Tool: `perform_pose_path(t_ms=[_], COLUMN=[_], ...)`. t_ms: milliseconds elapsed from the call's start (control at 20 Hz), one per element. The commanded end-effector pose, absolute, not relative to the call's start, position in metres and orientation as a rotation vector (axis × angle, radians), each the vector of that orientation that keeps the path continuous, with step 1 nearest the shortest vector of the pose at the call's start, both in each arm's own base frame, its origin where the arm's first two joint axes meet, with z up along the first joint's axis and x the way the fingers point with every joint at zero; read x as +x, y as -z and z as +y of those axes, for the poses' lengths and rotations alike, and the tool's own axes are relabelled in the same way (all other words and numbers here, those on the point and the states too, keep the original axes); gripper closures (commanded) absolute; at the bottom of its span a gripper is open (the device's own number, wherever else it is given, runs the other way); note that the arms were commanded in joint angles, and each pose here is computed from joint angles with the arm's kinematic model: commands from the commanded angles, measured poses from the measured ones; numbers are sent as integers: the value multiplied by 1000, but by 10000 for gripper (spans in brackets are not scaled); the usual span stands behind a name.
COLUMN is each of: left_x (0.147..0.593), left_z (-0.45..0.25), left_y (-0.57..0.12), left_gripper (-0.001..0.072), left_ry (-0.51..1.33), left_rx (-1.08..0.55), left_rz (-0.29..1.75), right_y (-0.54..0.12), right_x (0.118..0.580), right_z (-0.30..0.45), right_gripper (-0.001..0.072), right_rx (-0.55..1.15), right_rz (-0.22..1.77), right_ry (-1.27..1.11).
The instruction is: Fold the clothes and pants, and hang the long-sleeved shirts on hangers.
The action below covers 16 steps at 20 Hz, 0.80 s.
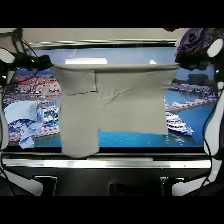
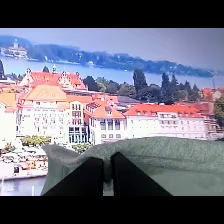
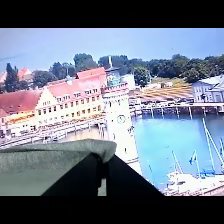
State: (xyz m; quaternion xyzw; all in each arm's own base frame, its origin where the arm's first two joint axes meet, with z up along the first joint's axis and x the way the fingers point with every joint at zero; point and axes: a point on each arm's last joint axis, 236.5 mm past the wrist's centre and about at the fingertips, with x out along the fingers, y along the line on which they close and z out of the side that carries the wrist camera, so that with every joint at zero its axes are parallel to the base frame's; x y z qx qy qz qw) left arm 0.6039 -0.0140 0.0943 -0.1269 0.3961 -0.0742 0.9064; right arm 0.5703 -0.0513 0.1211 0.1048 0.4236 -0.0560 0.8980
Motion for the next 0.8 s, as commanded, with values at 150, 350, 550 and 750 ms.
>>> perform_pose_path(t_ms=[150,350,550,750], left_x=[636,609,565,534], left_z=[-9,-18,-30,-37], left_y=[28,42,59,65], left_gripper=[687,687,688,688], left_ry=[122,159,214,237], left_rx=[-299,-299,-300,-315], left_rz=[910,1043,1241,1376], right_y=[-6,32,45,53], right_x=[607,588,563,546], right_z=[-58,-56,-61,-59], right_gripper=[680,680,680,680], right_rx=[223,222,190,191], right_rz=[977,1115,1229,1309], right_ry=[132,137,161,163])
